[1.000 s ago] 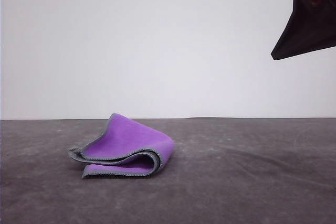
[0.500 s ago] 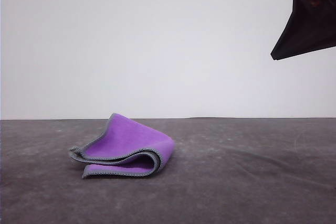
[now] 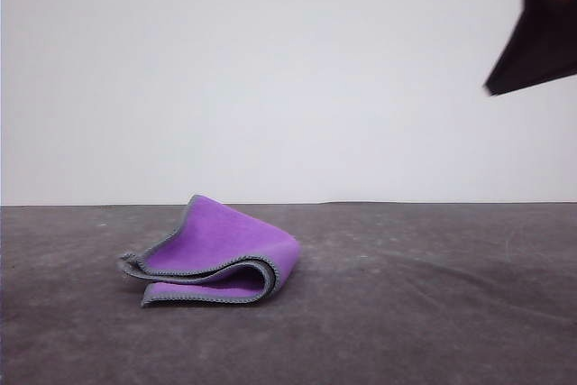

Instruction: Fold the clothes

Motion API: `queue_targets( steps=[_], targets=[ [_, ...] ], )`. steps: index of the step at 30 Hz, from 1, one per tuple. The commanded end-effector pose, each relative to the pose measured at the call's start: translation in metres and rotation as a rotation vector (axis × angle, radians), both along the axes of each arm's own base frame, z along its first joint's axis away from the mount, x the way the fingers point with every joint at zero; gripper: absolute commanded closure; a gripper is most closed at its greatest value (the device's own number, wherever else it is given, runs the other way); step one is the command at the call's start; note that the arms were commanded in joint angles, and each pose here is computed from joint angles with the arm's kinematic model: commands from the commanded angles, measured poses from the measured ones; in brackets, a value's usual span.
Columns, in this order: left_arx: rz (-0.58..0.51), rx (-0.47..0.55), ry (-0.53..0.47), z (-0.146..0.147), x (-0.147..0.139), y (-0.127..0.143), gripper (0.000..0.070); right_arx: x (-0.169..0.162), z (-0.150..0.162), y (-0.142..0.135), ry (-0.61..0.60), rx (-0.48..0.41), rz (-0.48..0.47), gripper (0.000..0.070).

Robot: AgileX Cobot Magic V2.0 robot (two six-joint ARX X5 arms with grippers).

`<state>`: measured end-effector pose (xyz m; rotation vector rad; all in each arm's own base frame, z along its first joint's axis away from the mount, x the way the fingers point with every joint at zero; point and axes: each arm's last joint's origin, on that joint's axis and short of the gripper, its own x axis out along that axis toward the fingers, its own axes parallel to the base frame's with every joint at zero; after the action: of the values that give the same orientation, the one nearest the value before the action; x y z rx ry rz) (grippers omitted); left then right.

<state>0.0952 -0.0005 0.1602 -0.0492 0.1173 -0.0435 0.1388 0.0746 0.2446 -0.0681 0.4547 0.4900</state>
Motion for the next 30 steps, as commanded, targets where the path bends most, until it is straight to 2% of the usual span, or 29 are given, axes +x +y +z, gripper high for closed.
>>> queue_targets(
  steps=[1,4,10,16,21,30],
  targets=[
    [-0.001,0.000,0.008,-0.006,0.001,0.000,0.0700,-0.003,0.001,-0.007,-0.031,-0.015,-0.032,0.0688],
    [-0.001,0.000,0.008,-0.006,0.001,0.000,0.0700,-0.010,-0.006,-0.024,-0.066,0.002,-0.123,0.0688],
    [-0.001,0.000,0.008,-0.006,0.001,0.000,0.0700,-0.022,-0.039,-0.050,-0.114,0.013,-0.291,0.0688],
    [-0.001,0.000,0.008,-0.006,0.001,0.000,0.0700,-0.034,-0.064,-0.067,-0.229,0.037,-0.427,0.0688],
    [-0.001,0.000,0.009,-0.006,0.001,0.000,0.0700,-0.041,-0.076,-0.074,-0.311,0.050,-0.494,0.0688],
    [-0.001,0.000,0.008,-0.006,0.001,0.000,0.0700,-0.042,-0.087,-0.079,-0.358,0.053,-0.543,0.0688]
  ],
)
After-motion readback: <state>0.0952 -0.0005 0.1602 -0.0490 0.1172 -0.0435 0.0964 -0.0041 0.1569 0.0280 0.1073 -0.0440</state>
